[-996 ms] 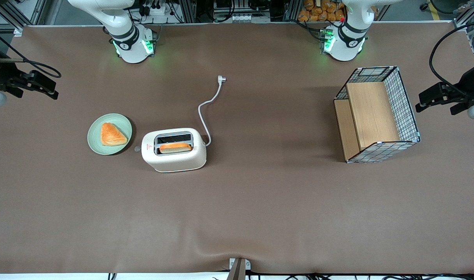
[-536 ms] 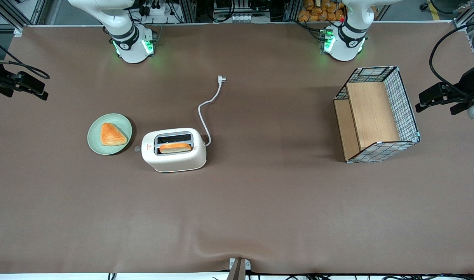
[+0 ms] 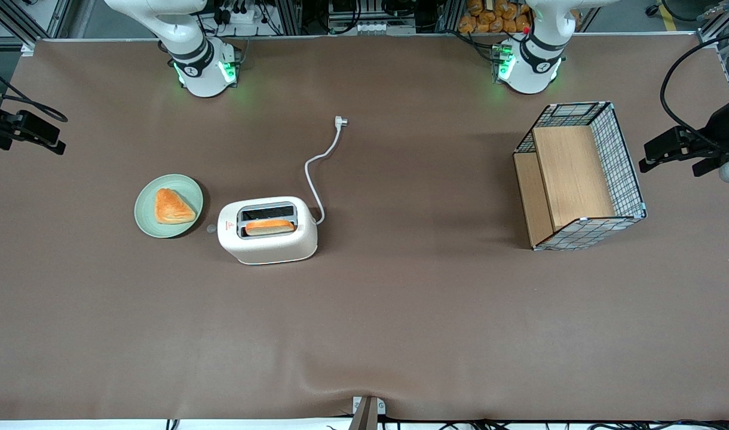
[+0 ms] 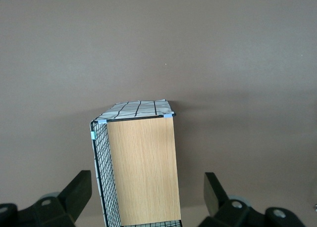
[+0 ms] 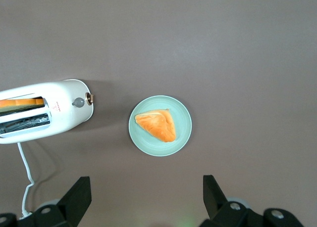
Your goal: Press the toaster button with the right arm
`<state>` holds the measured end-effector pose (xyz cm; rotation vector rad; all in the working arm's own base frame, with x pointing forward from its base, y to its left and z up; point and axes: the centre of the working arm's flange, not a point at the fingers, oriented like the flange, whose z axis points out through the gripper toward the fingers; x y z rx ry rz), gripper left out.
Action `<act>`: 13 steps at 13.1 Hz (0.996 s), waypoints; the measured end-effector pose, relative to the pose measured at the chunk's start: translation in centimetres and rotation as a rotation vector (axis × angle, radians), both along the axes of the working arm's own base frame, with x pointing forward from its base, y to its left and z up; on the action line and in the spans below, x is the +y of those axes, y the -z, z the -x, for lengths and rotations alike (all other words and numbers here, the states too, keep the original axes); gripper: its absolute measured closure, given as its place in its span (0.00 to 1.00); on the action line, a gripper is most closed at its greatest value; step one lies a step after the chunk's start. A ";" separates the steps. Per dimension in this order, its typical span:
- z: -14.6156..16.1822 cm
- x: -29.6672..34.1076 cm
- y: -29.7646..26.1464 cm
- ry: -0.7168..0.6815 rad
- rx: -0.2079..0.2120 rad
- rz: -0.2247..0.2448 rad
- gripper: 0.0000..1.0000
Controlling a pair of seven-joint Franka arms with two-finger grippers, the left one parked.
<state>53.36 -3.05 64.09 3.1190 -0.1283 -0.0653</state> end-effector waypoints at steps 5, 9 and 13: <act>-0.4 -0.1 0.7 -0.004 0.011 0.000 0.00; -0.5 -0.1 0.9 -0.005 0.014 -0.003 0.00; -0.5 0.0 0.9 -0.006 0.013 -0.008 0.00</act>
